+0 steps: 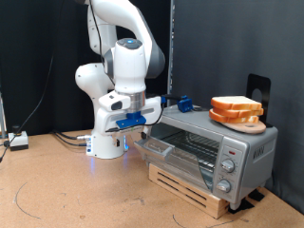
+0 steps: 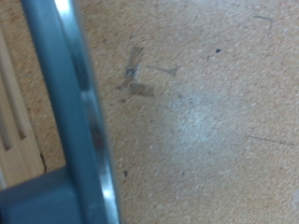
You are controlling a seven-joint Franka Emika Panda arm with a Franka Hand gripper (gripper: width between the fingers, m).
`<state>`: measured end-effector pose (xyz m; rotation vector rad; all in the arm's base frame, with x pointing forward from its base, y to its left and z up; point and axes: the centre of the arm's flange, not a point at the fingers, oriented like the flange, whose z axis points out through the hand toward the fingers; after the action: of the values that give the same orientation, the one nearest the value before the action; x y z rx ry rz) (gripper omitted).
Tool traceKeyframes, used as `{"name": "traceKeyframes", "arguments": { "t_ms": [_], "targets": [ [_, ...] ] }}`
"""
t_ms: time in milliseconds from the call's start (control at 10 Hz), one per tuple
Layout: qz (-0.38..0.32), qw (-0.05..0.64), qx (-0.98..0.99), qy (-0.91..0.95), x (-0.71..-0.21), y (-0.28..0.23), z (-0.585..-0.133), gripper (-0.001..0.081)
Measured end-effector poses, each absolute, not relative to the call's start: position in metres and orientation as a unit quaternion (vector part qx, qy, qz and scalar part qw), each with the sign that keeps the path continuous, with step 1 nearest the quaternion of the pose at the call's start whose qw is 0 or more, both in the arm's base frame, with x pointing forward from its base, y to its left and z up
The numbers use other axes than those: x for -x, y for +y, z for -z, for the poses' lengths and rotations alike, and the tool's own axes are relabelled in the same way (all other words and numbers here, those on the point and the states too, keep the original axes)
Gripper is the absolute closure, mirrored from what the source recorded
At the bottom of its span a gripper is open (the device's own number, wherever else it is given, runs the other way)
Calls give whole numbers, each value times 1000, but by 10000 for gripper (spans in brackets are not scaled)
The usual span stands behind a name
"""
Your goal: Make a piece of toast with the oven
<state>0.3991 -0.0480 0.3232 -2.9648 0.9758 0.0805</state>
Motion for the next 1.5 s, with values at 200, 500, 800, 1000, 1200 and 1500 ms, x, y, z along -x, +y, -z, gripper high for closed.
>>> {"name": "traceKeyframes", "arguments": {
  "t_ms": [200,500,800,1000,1200,1500],
  "targets": [
    [-21,5,948,317,-412,-54,-312,-1],
    [-12,-3,948,317,-435,-57,-296,-1],
    [-10,-10,949,314,-451,-56,-285,-1],
    [-19,-23,949,315,-454,-64,-273,-1],
    [-36,-44,947,317,-451,-78,-253,-1],
    [-46,-61,942,327,-447,-93,-220,-1]
  ]
}}
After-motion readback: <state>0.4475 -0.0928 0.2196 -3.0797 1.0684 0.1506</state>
